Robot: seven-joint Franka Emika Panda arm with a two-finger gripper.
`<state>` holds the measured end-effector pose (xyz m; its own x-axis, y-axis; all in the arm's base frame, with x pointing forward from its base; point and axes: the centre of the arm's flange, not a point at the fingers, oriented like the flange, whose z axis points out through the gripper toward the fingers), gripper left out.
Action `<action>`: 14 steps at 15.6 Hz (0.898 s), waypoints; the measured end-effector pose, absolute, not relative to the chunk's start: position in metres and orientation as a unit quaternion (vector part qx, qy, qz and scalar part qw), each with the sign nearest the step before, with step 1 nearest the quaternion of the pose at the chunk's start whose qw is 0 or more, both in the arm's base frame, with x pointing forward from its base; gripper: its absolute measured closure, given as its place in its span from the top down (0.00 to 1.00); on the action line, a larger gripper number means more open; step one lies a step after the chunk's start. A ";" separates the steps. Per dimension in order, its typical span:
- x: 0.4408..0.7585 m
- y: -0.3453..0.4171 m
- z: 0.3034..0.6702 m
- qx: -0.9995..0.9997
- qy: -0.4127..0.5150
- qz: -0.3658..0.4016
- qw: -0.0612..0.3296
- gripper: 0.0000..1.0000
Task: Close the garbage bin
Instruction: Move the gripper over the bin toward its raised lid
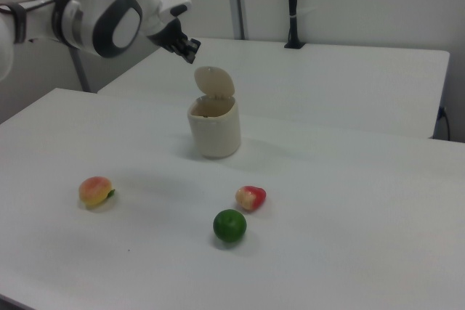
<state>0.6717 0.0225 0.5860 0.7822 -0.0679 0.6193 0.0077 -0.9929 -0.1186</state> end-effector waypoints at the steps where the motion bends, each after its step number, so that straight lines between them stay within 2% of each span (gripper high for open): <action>1: 0.677 0.022 0.581 -0.939 0.019 -0.340 0.057 0.01; 7: 0.705 0.021 0.555 -0.907 0.037 -0.416 0.054 0.01; 14: 0.736 0.026 0.537 -0.892 0.052 -0.446 0.060 0.01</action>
<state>0.7358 0.0260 0.5371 0.5975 -0.1465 0.7883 -0.0402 -0.9874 -0.1530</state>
